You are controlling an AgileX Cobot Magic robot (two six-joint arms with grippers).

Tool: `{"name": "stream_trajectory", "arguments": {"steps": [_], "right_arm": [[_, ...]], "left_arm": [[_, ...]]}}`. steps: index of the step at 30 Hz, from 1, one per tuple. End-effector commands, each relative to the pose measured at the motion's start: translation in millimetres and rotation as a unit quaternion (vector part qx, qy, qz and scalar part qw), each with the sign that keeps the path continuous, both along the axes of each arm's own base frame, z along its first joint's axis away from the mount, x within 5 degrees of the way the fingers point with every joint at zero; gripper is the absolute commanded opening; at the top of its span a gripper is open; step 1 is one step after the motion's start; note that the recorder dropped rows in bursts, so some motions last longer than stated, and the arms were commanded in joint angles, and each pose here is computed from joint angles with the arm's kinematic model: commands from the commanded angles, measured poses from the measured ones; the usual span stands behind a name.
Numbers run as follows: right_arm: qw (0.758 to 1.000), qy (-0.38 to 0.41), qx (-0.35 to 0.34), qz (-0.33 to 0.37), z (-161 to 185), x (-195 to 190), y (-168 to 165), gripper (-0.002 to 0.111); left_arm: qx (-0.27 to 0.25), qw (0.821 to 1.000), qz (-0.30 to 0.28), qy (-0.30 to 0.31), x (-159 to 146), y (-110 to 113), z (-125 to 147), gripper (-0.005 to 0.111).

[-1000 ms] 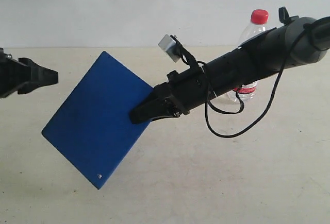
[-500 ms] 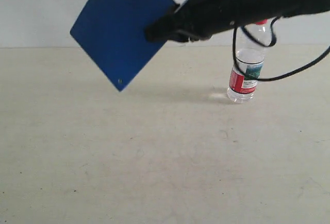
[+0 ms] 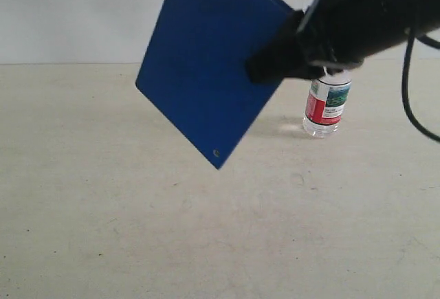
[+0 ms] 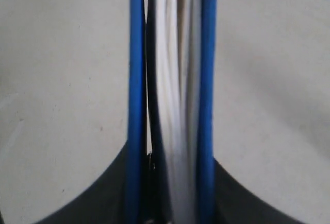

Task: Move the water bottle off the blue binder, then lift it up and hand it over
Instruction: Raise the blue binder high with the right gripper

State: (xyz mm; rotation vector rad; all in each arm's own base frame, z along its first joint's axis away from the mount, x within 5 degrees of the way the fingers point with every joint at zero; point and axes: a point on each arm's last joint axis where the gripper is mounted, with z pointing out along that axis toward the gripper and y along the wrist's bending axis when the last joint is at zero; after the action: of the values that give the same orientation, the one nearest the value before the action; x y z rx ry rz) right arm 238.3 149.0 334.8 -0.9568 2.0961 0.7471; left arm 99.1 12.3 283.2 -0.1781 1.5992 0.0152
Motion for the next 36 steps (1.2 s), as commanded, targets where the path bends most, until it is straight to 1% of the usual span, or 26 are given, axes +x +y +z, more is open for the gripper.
{"name": "stream_trajectory", "arguments": {"steps": [1,3,4,5,7,11,13,14,18,24,26,28,30,33,34,36], "right_arm": [[0.999,0.029,0.009,-0.009,-12.5,-29.9,-4.0,0.0],[1.0,0.024,0.011,-0.003,-15.8,-42.0,0.2,0.0],[1.0,0.015,0.014,0.0,-15.5,-46.9,4.1,0.0],[1.0,0.004,0.018,0.005,-14.3,-50.7,8.8,0.0],[0.999,-0.022,0.026,0.004,-12.0,-53.5,18.8,0.0],[0.991,-0.114,0.062,-0.04,1.9,-51.5,34.7,0.0],[0.985,-0.153,0.073,-0.045,12.9,-51.0,39.1,0.0],[0.982,-0.167,0.078,-0.043,19.2,-50.9,40.5,0.0],[0.974,-0.197,0.097,-0.049,39.1,-48.4,41.5,0.0],[0.965,-0.23,0.103,-0.075,45.6,-43.3,38.8,0.0],[0.965,-0.23,0.103,-0.075,45.6,-43.3,38.8,0.006],[0.965,-0.229,0.103,-0.074,45.5,-43.5,38.9,0.017],[0.965,-0.229,0.103,-0.075,45.6,-43.4,38.8,0.033],[0.963,-0.235,0.106,-0.081,47.0,-42.7,37.9,0.052],[0.96,-0.242,0.111,-0.086,51.2,-43.8,35.9,0.055],[0.952,-0.261,0.127,-0.096,63.4,-47.5,30.5,0.056]], "left_arm": [[-0.083,0.996,0.018,0.007,-7.7,1.3,-26.3,0.005],[-0.142,0.989,0.024,0.015,-8.1,1.4,-38.1,0.005],[-0.165,0.986,0.028,0.022,-8.5,1.4,-44.8,0.005],[-0.176,0.983,0.031,0.03,-9.0,1.4,-51.9,0.005],[-0.178,0.982,0.042,0.05,-10.8,2.5,-67.2,0.005],[-0.178,0.978,0.074,0.086,-16.4,6.4,-95.3,0.005],[-0.177,0.978,0.076,0.085,-16.5,6.9,-95.3,0.005],[-0.163,0.98,0.065,0.091,-16.0,5.1,-95.6,0.005],[-0.158,0.981,0.054,0.094,-15.7,3.4,-95.7,0.005],[-0.158,0.981,0.054,0.095,-15.7,3.2,-95.7,0.005],[-0.158,0.981,0.054,0.095,-15.7,3.2,-95.7,0.005],[-0.158,0.981,0.052,0.095,-15.7,3.0,-95.8,0.005],[-0.159,0.981,0.048,0.096,-15.6,2.3,-95.8,0.005],[-0.153,0.983,0.037,0.099,-15.3,0.5,-96.0,0.005],[-0.15,0.983,0.033,0.1,-15.2,-0.2,-96.1,0.005],[-0.139,0.984,0.026,0.103,-15.1,-1.3,-96.2,0.005]]}}
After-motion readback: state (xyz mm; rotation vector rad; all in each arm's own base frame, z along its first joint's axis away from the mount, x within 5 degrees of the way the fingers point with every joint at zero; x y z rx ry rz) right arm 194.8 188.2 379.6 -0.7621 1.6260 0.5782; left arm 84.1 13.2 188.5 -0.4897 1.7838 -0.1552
